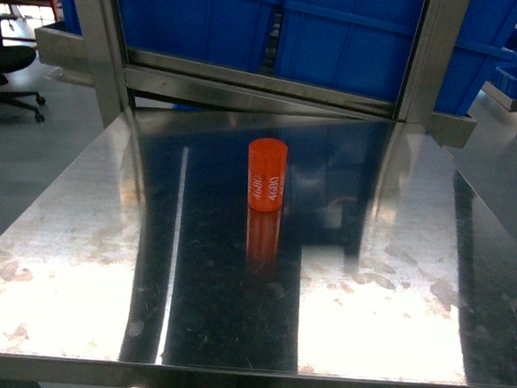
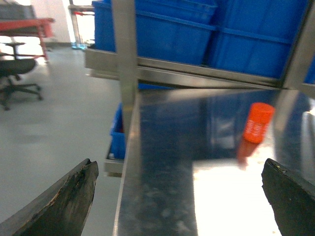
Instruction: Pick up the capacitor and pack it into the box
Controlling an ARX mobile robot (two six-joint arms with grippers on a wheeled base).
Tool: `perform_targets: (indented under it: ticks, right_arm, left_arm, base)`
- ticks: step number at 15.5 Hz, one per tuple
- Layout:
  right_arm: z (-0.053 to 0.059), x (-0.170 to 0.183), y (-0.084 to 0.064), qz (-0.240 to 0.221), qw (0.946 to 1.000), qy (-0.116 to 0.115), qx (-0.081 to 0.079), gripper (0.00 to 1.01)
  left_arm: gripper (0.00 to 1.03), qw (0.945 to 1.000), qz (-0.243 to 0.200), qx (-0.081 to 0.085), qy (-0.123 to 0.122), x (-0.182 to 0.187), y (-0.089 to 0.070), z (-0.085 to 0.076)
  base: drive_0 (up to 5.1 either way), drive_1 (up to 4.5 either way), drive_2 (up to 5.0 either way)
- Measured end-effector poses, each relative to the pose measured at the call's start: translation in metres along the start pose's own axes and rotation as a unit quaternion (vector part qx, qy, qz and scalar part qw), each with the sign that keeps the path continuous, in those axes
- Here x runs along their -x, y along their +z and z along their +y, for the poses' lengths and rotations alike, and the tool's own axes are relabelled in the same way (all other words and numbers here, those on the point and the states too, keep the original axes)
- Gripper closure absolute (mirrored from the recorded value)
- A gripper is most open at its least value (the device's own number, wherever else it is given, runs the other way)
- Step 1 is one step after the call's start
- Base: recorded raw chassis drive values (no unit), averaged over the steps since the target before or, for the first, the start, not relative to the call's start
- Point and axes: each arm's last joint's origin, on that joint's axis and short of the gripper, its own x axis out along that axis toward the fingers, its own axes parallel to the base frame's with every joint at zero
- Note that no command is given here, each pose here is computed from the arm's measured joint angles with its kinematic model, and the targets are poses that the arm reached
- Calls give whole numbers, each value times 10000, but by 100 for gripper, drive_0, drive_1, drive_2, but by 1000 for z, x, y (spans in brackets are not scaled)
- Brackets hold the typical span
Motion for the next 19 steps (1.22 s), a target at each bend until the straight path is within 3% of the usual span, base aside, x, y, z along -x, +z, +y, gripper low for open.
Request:
perform_targets:
  ticks: [1, 3, 6, 7, 11, 14, 16, 19]
  right_arm:
    - [0, 0, 0, -4, 10000, 6, 0, 3]
    - [0, 0, 0, 0, 10000, 4, 0, 3]
    - [0, 0, 0, 0, 10000, 4, 0, 3]
    - [0, 0, 0, 2, 10000, 4, 0, 3]
    - [0, 0, 0, 2, 10000, 4, 0, 3]
    - [0, 0, 0, 2, 10000, 4, 0, 3]
    - [0, 0, 0, 0, 10000, 4, 0, 3]
    - [0, 0, 0, 0, 10000, 4, 0, 3]
  left_arm:
    - [5, 9998, 33, 77, -163, -10, 5, 1]
    - [5, 9995, -132, 210, -217, -45, 26, -1]
    - [5, 9962, -812, 80, -320, -120, 52, -18]
    - [5, 9959, -826, 23, -382, -145, 50, -29]
    - [5, 9963, 202, -114, -832, -254, 7, -100]
    - [5, 9927, 314, -81, -1165, -297, 4, -143]
    - [5, 9910, 520, -93, -1233, -310, -8, -156]
    - [5, 9872, 1017, -106, -1223, -326, -43, -164]
  base:
    - [0, 0, 0]
    - [0, 0, 0]
    - [0, 0, 0]
    - [0, 0, 0]
    - [0, 0, 0]
    - [0, 0, 0]
    - [0, 0, 0]
    - [0, 0, 0]
